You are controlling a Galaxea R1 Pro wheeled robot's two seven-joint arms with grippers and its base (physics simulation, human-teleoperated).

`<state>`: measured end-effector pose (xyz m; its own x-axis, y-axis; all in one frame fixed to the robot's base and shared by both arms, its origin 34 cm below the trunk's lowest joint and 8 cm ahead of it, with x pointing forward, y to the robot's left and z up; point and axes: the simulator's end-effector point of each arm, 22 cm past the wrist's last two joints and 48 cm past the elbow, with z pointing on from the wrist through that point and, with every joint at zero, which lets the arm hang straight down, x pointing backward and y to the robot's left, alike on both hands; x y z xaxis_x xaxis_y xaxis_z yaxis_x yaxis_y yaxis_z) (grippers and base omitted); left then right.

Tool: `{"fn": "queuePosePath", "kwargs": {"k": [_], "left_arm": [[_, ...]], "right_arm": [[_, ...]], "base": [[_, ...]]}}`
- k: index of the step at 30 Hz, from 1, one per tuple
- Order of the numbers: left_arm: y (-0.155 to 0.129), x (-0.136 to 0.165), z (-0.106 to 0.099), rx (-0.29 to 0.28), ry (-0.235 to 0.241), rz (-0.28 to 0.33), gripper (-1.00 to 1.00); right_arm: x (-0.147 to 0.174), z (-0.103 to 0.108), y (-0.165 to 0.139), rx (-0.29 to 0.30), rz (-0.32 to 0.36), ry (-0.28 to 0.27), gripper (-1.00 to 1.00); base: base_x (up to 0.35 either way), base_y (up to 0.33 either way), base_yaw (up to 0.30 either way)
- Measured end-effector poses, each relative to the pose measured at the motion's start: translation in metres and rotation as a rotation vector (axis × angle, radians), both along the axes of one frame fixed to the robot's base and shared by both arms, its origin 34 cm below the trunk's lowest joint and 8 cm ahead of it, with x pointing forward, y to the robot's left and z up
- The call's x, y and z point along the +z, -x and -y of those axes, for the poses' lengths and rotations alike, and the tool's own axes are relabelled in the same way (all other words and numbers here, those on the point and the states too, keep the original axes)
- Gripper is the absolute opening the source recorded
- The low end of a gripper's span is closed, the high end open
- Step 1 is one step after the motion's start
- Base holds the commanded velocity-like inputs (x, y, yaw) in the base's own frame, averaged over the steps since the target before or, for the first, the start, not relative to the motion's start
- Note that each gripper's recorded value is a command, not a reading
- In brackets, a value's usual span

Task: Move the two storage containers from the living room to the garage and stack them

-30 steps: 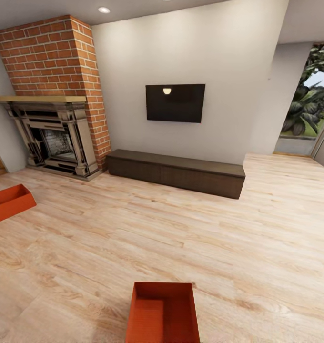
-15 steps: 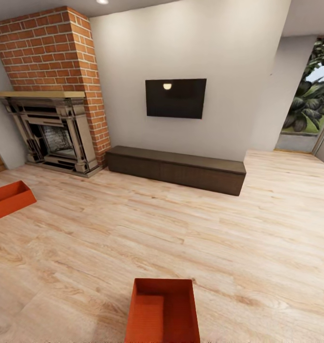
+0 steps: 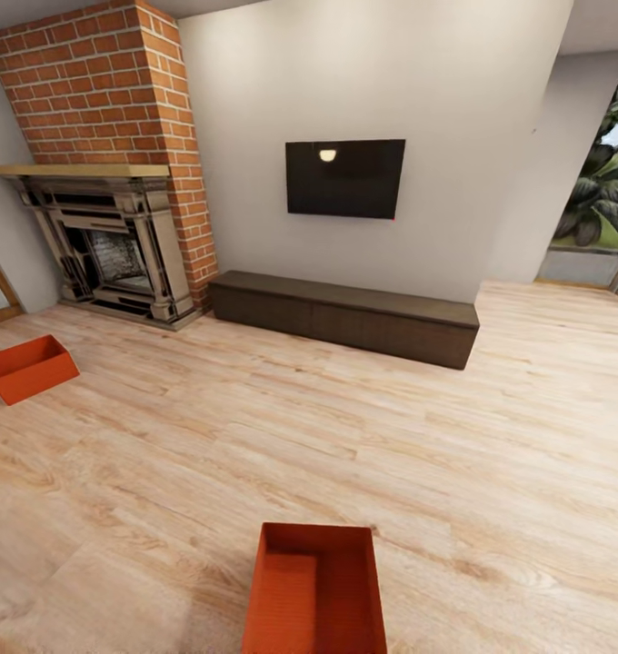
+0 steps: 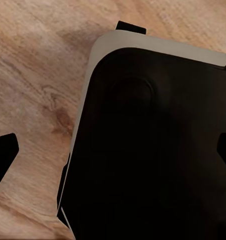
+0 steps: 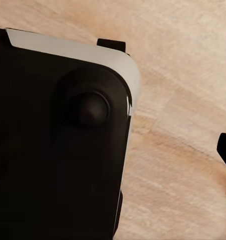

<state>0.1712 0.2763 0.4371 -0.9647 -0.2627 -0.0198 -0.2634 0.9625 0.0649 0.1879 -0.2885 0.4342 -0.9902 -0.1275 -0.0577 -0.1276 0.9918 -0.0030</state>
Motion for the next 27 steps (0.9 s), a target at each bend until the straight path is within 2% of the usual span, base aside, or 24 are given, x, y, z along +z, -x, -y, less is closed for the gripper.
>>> {"fn": "queuePosePath", "kwargs": {"k": [27], "left_arm": [[0.017,-0.001,0.0,0.0,0.0,-0.043,1.0]], "right_arm": [[-0.002,0.001,0.017,-0.002,-0.046,0.006,1.0]], "base": [[0.0,0.0,0.084]]}}
